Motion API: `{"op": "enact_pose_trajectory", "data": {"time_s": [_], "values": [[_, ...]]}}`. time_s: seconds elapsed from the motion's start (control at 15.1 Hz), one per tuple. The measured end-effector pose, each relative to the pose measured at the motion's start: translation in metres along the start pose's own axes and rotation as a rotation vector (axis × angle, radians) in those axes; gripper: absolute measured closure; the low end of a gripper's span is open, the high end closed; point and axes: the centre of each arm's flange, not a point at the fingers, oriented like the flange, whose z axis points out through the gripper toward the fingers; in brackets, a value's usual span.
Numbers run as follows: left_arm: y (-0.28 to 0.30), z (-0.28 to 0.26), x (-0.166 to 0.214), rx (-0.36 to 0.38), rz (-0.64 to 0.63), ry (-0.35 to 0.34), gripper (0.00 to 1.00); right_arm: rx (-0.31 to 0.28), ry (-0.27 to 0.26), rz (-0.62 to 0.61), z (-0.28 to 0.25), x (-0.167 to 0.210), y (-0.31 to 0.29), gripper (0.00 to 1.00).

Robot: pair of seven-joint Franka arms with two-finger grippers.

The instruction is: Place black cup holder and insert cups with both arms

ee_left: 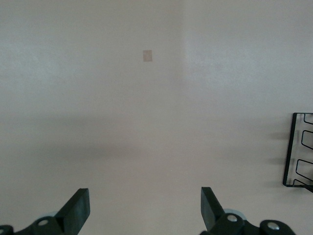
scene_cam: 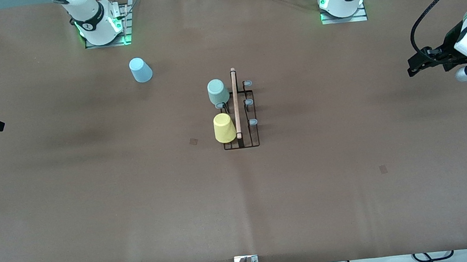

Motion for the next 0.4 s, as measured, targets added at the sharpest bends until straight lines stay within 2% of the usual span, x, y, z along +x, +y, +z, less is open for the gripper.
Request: {"op": "enact_pose_trajectory", "data": {"time_s": [0.4], "values": [[0.0000, 0.0000, 0.0000, 0.000, 0.000, 0.000, 0.00, 0.000, -0.005, 0.003, 0.0004, -0.0004, 0.0013, 0.00]]}}
